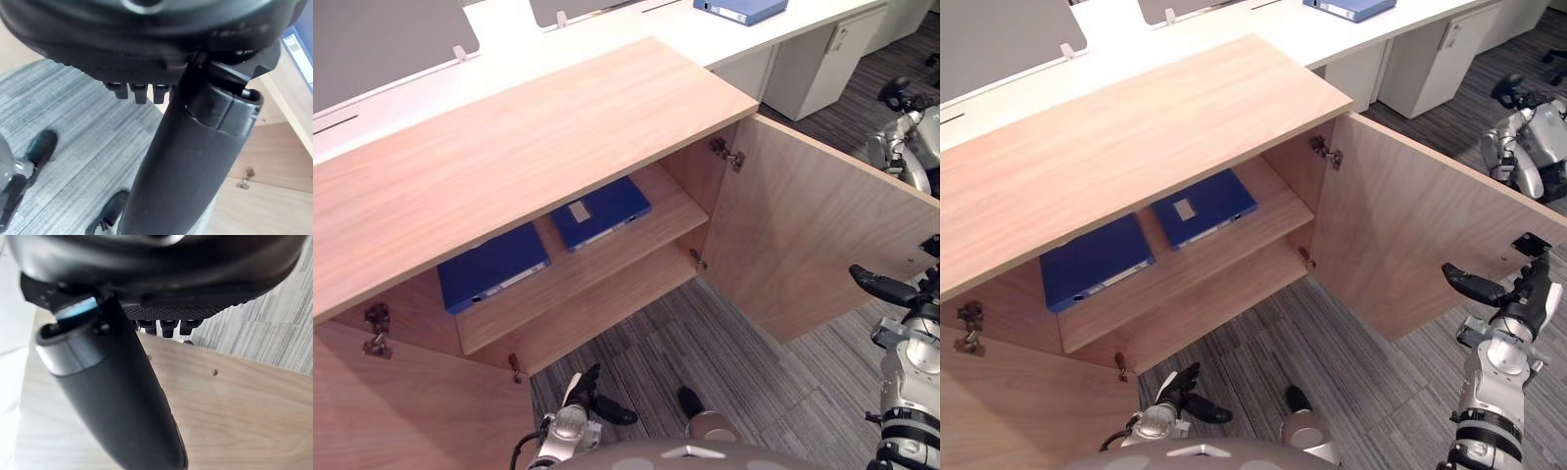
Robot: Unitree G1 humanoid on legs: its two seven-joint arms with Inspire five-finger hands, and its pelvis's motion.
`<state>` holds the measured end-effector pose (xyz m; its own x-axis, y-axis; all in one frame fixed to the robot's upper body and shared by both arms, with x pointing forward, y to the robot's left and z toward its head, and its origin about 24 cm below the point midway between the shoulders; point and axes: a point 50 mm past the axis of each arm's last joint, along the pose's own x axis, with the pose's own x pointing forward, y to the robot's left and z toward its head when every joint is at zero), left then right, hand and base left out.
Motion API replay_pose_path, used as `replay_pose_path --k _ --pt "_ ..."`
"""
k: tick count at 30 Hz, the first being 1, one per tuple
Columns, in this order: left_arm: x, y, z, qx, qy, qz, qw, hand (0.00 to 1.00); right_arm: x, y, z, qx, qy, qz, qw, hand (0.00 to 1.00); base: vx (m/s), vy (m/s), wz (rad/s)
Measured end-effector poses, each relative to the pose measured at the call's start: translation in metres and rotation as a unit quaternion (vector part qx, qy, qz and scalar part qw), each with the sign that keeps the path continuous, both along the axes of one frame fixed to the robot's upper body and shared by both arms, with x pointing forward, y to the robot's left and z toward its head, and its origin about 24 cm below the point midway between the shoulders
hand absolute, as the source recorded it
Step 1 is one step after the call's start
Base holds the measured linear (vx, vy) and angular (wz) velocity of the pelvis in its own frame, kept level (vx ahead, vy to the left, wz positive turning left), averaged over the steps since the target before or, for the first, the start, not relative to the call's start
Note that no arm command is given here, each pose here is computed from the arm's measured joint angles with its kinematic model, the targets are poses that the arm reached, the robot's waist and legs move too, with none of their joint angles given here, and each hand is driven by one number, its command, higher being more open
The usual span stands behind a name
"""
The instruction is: Walk over to the cabinet, pick up the folder, carry it to the office cabinet, place the folder inside the office cabinet, then close the office cabinet door
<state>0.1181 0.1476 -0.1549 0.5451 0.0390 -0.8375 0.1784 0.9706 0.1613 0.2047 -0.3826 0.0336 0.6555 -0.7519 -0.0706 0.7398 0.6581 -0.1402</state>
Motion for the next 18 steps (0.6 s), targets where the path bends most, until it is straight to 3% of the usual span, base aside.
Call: replay_pose_path --k 7,18 --pt "-0.006 0.009 -0.002 0.013 0.011 -0.008 1.0 1.0 0.001 -0.012 0.004 -0.007 0.014 -0.004 1.0 1.0 0.0 -0.003 0.08" --pt "-0.001 0.014 0.0 0.023 -0.001 -0.016 1.0 1.0 0.01 0.003 0.016 -0.024 -0.019 0.014 0.999 1.0 -0.03 -0.008 0.01"
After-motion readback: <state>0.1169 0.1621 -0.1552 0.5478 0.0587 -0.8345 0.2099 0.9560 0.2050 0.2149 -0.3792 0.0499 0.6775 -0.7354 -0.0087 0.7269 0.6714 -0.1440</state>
